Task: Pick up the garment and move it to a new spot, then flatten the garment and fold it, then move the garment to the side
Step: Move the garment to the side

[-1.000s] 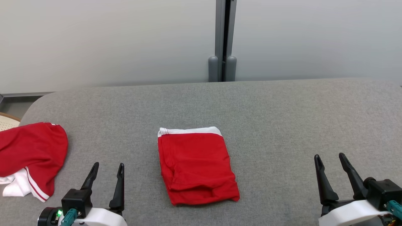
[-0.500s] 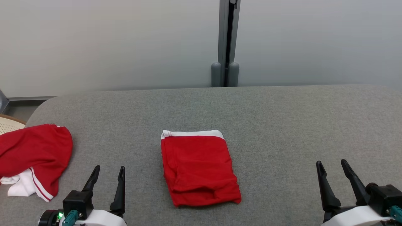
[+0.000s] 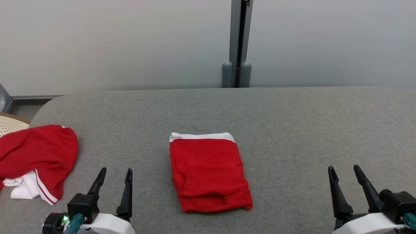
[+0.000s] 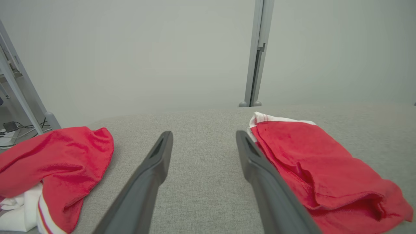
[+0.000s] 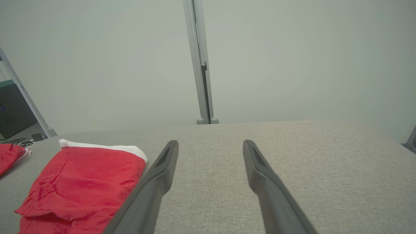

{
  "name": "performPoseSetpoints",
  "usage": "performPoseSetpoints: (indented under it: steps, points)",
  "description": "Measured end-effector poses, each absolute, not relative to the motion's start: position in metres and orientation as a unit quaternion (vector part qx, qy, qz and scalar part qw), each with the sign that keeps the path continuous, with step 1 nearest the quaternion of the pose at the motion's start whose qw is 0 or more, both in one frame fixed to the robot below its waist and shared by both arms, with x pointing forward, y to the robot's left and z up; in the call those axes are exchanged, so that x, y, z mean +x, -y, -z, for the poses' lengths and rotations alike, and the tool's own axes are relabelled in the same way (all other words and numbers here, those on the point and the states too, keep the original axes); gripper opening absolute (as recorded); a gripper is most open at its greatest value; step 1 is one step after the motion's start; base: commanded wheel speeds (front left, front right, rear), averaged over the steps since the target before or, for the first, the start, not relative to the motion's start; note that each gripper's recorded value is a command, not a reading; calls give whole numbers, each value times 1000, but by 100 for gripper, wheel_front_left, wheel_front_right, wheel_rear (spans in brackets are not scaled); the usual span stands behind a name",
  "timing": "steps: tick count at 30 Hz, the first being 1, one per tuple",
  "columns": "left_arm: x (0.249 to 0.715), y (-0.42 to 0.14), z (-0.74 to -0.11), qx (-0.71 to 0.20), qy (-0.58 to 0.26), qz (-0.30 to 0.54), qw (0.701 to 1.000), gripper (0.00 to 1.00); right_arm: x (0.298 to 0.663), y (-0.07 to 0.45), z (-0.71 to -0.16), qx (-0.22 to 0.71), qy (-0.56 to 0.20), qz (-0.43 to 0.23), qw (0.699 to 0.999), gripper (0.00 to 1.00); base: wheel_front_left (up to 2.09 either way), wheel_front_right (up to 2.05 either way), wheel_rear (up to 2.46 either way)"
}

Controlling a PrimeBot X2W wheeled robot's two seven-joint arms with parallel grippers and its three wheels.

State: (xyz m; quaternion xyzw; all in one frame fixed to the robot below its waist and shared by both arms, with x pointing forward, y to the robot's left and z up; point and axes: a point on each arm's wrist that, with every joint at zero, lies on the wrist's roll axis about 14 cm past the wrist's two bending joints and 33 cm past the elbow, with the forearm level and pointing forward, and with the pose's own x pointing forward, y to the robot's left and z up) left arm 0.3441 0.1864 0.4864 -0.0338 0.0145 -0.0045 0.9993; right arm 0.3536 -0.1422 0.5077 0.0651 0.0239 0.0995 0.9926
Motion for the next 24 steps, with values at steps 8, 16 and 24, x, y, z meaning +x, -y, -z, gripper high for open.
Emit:
performPoseSetpoints:
  steps: [8, 16, 24]
  points:
    - [375, -176, -511, -42, 22, 12, 999, 100, 385, 111, -488, 82, -57, -137, 985, 100, 0, 0, 0]
    - [406, -170, -505, -56, 23, 9, 998, 100, 418, 38, -426, 101, -148, -222, 959, 100, 0, 0, 0]
    - [414, -189, -488, -52, 3, -22, 998, 100, 416, -6, -366, 114, -237, -269, 927, 100, 0, 0, 0]
